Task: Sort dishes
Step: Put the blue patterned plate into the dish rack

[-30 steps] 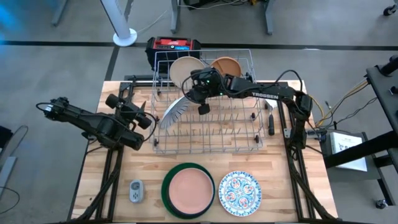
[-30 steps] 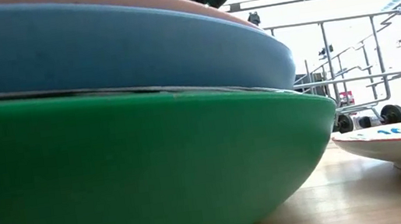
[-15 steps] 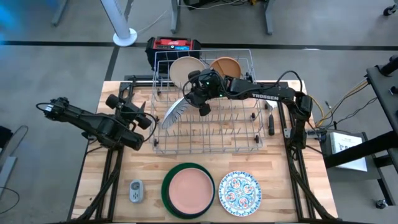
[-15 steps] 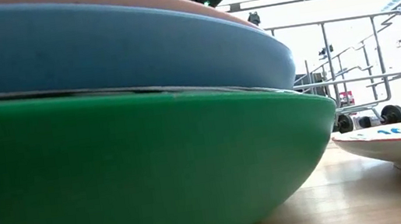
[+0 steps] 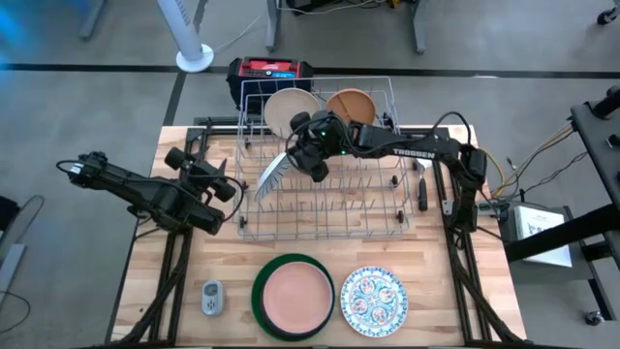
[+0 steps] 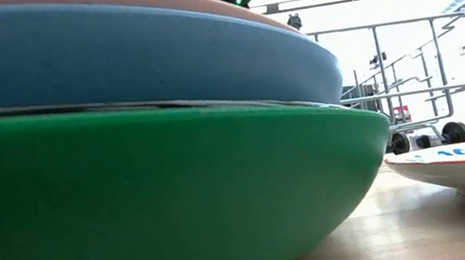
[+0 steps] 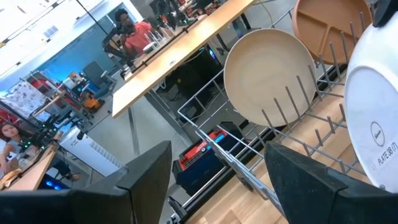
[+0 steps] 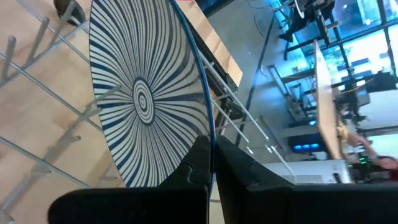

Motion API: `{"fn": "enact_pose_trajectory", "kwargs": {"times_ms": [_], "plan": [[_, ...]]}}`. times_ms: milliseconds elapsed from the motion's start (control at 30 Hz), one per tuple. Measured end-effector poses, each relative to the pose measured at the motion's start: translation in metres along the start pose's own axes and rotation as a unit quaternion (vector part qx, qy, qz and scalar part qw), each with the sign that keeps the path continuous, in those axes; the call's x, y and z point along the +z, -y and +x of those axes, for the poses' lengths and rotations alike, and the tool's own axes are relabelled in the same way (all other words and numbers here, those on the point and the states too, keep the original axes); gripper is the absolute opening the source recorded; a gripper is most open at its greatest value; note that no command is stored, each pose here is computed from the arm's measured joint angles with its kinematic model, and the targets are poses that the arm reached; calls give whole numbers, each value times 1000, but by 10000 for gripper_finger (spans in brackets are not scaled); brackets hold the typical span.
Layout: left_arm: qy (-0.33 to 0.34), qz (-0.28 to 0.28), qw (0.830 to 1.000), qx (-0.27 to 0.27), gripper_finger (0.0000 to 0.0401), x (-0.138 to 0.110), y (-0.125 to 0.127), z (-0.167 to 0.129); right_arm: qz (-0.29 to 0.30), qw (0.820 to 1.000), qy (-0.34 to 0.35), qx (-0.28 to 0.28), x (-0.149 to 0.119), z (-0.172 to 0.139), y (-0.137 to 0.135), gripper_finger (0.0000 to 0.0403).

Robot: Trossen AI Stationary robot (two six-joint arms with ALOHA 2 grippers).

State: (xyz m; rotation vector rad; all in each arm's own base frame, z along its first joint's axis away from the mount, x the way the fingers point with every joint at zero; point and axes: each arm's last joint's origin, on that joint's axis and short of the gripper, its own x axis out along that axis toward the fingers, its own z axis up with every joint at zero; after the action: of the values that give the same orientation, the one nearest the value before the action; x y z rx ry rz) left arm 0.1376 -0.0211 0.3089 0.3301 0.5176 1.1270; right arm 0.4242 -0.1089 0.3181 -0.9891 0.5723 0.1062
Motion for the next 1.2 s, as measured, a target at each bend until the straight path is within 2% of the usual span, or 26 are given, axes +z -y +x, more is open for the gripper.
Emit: {"fn": "enact_pose_trajectory", "kwargs": {"times_ms": [700, 933, 1200], "plan": [[0, 2, 1000, 0, 247, 0, 0, 0, -98, 995, -5, -7, 11, -14, 1, 0], [0, 2, 1000, 0, 247, 0, 0, 0, -187, 982, -3, 1, 13, -14, -1, 0], [-1, 2, 1000, 0, 247, 0, 0, 0, -179, 984, 4, 2, 14, -15, 0, 0]]}}
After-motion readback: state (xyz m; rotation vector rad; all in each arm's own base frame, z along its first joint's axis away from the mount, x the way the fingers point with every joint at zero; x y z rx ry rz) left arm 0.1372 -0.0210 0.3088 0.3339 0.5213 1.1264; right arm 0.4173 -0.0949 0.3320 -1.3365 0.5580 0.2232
